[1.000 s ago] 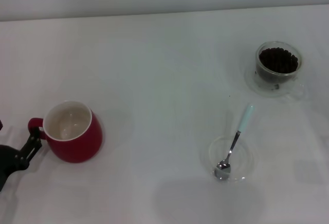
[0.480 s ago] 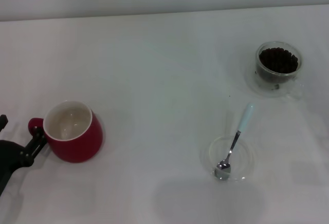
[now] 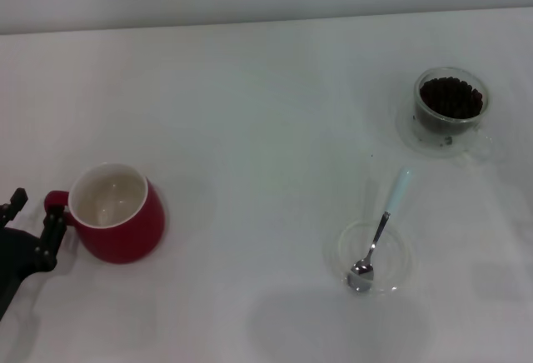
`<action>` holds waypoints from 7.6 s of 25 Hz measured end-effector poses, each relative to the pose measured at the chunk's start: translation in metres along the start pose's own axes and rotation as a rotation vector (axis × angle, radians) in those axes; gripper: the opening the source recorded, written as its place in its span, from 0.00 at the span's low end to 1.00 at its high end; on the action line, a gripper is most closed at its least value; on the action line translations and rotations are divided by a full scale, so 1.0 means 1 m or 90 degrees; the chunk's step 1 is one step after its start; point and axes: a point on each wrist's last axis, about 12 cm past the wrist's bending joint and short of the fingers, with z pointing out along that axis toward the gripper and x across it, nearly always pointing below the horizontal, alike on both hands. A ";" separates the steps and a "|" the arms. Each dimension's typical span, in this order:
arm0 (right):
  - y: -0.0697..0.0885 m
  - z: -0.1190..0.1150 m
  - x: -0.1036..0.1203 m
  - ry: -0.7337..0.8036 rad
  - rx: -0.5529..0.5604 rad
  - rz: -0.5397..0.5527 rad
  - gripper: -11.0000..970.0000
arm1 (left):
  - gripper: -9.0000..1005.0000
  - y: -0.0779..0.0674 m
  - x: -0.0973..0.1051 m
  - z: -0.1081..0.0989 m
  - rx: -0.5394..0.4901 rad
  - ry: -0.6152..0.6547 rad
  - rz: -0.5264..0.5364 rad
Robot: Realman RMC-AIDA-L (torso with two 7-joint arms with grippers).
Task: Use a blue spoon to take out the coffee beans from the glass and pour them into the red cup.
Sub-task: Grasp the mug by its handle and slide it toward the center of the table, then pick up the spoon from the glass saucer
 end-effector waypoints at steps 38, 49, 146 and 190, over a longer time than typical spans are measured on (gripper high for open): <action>-0.002 -0.006 -0.002 -0.010 0.002 -0.007 0.89 | 0.14 -0.018 -0.014 0.027 0.100 -0.024 0.036; -0.002 -0.006 -0.004 -0.017 0.000 -0.003 0.89 | 0.14 -0.031 -0.025 0.050 0.168 -0.029 0.068; -0.003 -0.018 -0.002 -0.013 0.006 0.017 0.88 | 0.71 -0.063 -0.025 0.045 0.251 -0.053 0.155; 0.026 0.049 -0.017 0.480 -0.516 0.444 0.88 | 0.72 -0.013 -0.050 0.043 0.045 -0.181 0.100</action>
